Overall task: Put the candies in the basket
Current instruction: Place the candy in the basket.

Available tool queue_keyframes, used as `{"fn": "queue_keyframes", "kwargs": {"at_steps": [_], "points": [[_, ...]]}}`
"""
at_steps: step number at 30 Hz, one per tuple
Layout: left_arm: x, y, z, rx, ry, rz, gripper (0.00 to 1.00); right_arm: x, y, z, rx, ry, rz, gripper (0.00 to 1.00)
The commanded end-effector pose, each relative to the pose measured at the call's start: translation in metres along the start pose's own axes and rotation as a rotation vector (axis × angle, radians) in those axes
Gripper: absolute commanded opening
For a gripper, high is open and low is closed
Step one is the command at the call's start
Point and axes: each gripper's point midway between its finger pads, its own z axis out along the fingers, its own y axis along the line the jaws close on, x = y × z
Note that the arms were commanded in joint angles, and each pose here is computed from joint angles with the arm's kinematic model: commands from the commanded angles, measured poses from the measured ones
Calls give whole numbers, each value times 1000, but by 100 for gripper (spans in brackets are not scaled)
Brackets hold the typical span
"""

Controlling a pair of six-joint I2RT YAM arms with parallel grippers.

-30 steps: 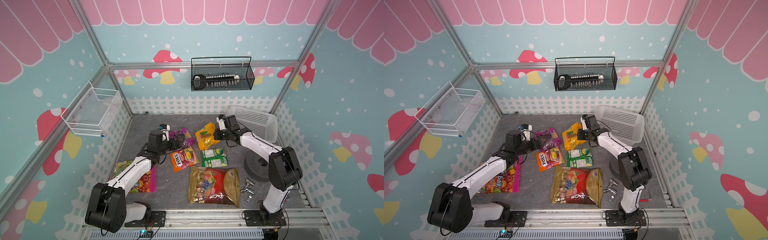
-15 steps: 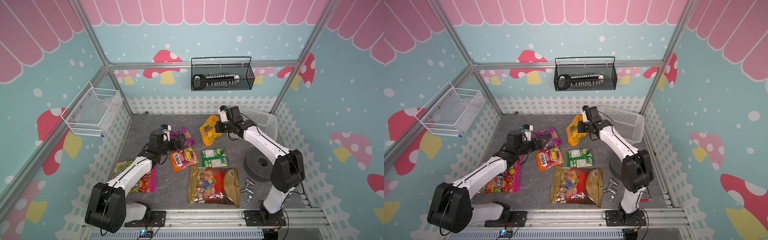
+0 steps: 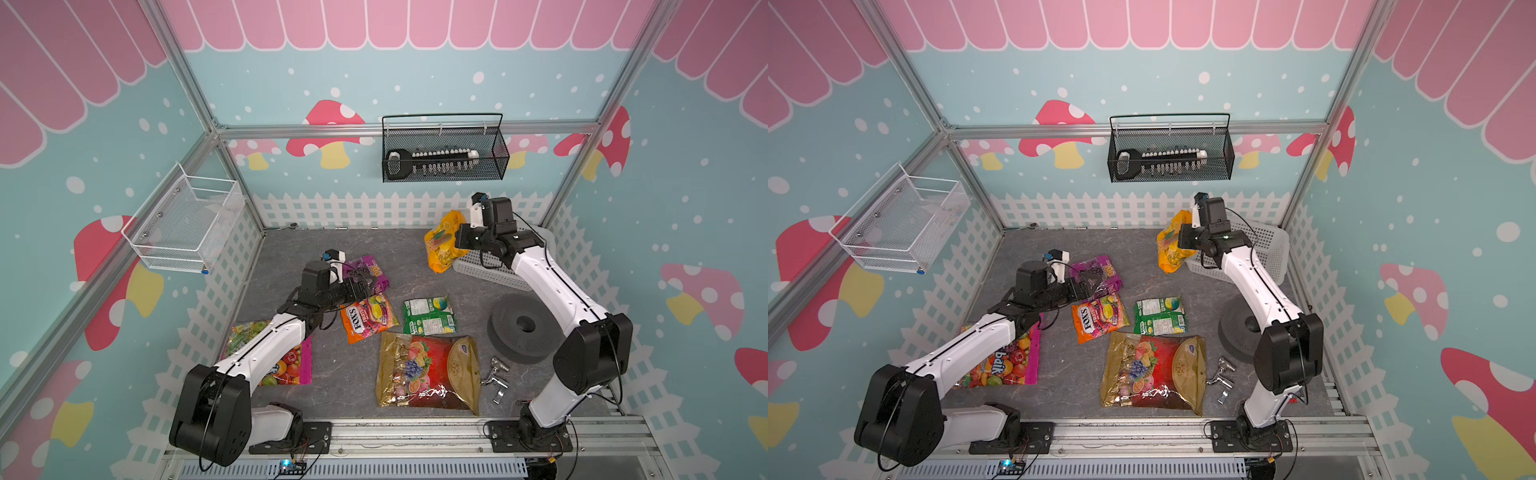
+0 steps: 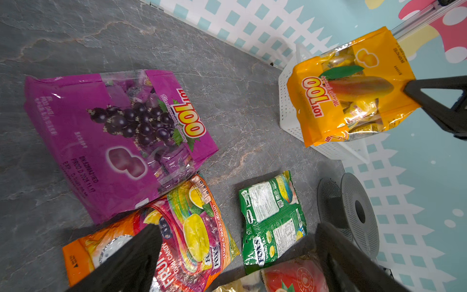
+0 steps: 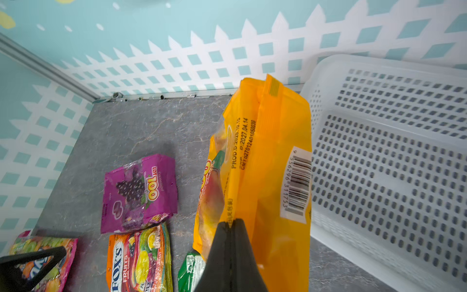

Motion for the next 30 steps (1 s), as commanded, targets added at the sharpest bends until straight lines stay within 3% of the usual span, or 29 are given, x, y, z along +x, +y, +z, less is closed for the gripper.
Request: {"fn": "queue_keyframes", "kwargs": {"at_steps": [1, 11, 18, 22, 30], "points": [[-1, 1, -1, -15, -11, 3, 99, -57, -16, -41, 10, -186, 48, 0], [0, -1, 0, -7, -3, 0, 99, -59, -100, -45, 155, -209, 170, 0], [0, -2, 0, -7, -5, -2, 99, -31, -119, 3, 129, -120, 230, 0], [-1, -1, -1, -11, -9, -1, 99, -17, -108, 37, 7, -66, 261, 0], [0, 2, -1, -23, -13, -1, 99, -18, -35, 68, -263, -41, 249, 0]]}}
